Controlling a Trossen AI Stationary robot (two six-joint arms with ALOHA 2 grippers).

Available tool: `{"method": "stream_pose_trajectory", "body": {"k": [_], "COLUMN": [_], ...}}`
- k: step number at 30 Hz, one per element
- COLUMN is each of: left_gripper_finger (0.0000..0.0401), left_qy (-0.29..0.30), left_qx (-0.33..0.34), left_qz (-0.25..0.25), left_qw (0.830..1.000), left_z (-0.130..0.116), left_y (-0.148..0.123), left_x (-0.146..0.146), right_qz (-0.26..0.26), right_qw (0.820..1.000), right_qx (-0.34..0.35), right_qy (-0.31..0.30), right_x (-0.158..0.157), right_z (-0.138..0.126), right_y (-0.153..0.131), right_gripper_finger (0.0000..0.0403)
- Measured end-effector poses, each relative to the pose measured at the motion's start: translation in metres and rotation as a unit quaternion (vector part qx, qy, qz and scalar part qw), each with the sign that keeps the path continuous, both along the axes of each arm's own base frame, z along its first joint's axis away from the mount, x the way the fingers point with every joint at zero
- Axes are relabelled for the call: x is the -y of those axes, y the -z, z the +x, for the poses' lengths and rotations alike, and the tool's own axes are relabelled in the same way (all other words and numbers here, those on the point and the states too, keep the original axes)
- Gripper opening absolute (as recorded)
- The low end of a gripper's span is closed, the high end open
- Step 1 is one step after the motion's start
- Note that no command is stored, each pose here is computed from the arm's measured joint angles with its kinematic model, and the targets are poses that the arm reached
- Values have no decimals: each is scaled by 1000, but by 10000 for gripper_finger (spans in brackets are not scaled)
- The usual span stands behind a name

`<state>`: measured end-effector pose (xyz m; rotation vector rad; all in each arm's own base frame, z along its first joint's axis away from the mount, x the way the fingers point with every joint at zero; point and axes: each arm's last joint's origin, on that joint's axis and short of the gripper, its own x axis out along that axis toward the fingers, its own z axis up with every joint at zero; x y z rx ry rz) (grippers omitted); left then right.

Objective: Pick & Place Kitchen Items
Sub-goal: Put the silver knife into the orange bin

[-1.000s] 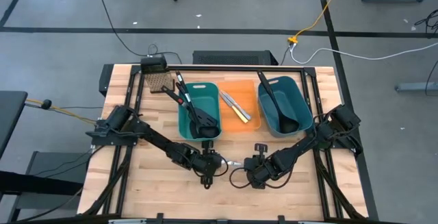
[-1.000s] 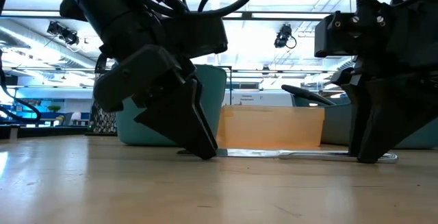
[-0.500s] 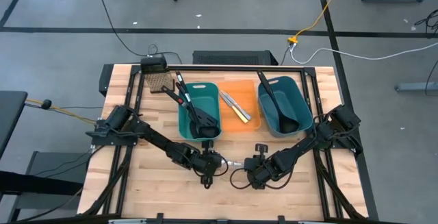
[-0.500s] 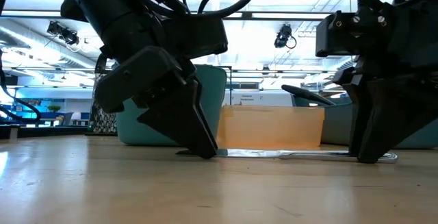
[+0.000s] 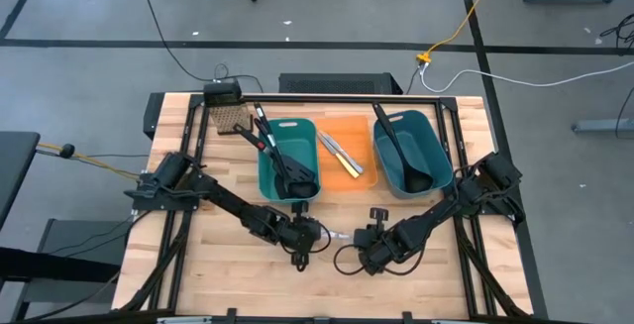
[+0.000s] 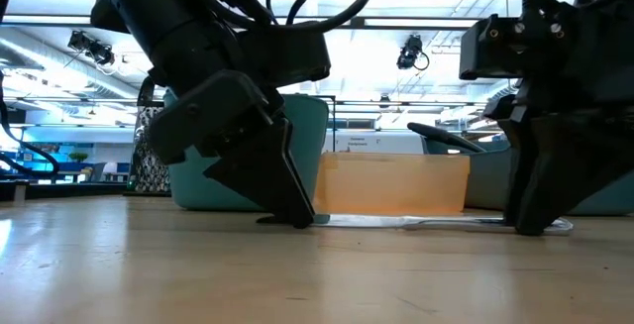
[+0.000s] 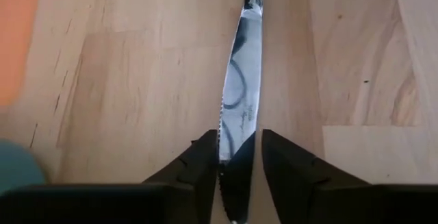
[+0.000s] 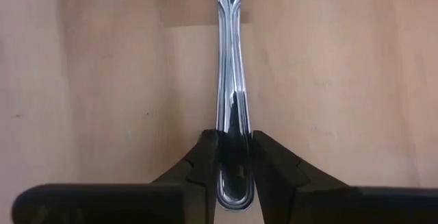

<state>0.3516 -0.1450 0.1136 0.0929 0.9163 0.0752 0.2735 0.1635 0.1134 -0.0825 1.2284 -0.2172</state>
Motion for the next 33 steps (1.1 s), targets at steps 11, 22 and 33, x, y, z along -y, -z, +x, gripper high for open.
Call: {"method": "stream_pose_trajectory", "body": {"k": [11, 22, 33], "left_gripper_finger": [194, 197, 134], "left_qy": [-9, -21, -12], "left_qx": [-1, -5, -10], "left_qz": [2, 7, -4], "left_qw": [1000, 1000, 1000], "left_z": [1, 4, 3], "left_y": [0, 1, 1], "left_x": [-5, -12, -12], "right_qz": [-30, -46, -44], "right_qw": [1000, 999, 999], "right_qx": [4, 11, 15], "right_qy": [-2, -22, -26], "right_x": [0, -7, -10], "right_z": [-3, -8, -8], "right_y": [1, 0, 0], "right_gripper_finger": [76, 56, 50]}}
